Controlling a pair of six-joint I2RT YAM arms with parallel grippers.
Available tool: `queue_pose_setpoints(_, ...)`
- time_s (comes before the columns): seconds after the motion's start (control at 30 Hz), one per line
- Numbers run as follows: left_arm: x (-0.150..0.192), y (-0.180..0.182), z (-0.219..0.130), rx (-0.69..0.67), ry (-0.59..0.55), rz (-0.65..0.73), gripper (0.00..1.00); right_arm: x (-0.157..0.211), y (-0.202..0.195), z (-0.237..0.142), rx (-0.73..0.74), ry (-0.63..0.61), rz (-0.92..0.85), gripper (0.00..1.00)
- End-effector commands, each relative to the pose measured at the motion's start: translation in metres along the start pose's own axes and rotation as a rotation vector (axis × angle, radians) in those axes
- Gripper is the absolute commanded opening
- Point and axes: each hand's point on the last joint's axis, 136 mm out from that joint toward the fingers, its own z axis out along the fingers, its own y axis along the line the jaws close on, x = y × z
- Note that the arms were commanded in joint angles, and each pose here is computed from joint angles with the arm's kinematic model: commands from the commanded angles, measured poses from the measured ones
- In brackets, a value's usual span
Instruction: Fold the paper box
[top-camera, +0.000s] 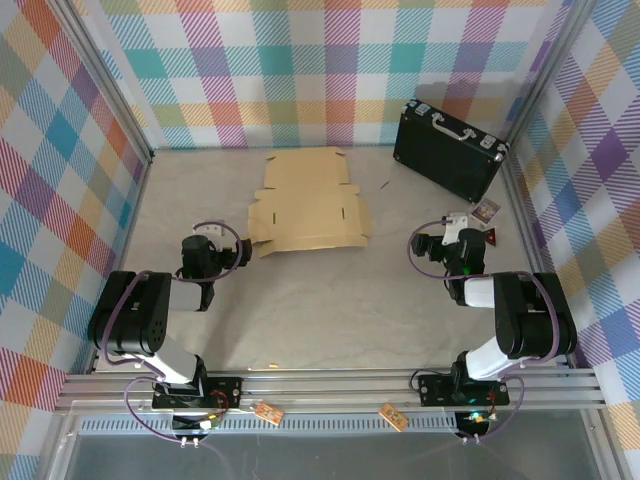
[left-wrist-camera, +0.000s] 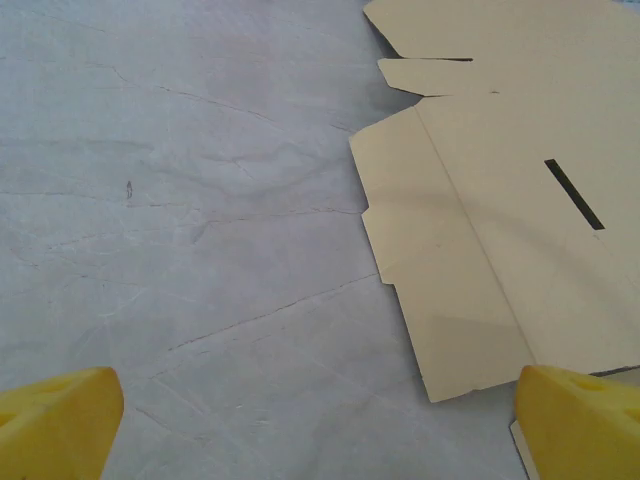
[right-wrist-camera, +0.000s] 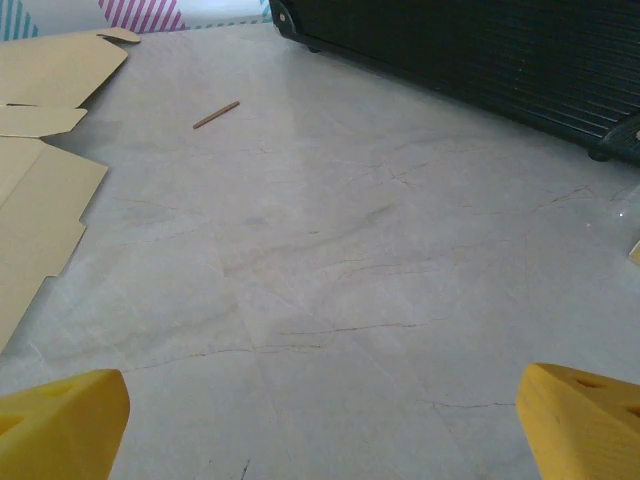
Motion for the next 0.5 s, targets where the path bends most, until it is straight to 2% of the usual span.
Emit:
queue_pose_setpoints(0.0, -0.0185, -0.0006, 0.003, 0.015, -0.058, 0.013, 1.0, -0.0136, 0.0003, 0.0031, -0.013, -0.043, -0.011, 0.99)
queue_pose_setpoints(0.47, -0.0184, -0.0003, 0.0033, 0.016, -0.057, 0.012, 1.0, -0.0136, 0.0002, 0.0031, -0.013, -0.043, -0.011, 0.99)
